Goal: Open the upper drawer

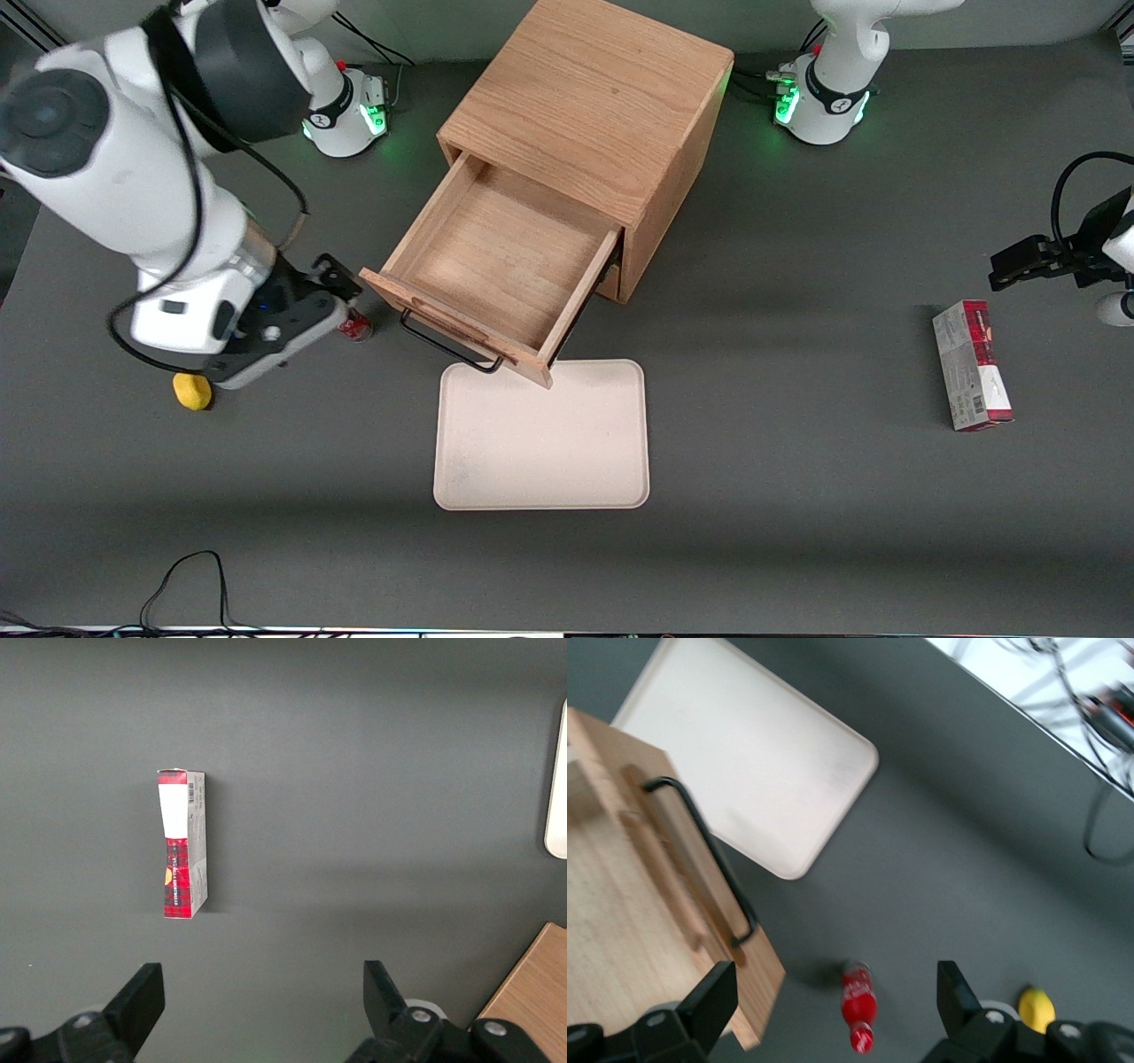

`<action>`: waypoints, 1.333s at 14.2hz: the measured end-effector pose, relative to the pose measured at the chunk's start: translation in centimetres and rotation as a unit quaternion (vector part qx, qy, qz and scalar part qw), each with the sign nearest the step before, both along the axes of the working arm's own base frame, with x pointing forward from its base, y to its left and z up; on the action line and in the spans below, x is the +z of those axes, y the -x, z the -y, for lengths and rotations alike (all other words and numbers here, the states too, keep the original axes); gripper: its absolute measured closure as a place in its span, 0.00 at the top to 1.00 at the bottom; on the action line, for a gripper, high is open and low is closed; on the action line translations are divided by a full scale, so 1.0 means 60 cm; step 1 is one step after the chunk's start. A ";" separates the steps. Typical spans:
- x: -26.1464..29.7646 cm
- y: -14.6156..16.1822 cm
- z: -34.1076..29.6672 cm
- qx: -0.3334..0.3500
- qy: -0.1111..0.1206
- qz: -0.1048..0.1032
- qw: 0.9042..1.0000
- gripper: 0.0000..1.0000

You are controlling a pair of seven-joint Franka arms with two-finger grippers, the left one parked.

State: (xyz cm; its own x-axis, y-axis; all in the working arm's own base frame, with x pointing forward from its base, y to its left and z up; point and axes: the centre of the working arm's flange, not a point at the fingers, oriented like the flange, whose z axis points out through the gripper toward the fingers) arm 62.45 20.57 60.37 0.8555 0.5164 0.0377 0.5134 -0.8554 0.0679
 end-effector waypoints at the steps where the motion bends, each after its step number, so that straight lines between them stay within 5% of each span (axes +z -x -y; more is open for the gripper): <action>1: 0.012 0.000 0.028 -0.021 0.003 0.003 1.000 1.00; 6: 0.035 0.015 0.165 -0.125 0.011 0.001 0.992 1.00; 11: 0.043 0.038 0.278 -0.209 -0.013 0.009 0.978 1.00; 19: 0.008 0.072 0.374 -0.250 -0.034 0.008 0.968 1.00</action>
State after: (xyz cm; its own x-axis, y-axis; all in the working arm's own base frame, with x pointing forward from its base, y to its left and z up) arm 58.16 -1.87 60.85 0.9968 0.0336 0.0724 0.0331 -0.9994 0.0082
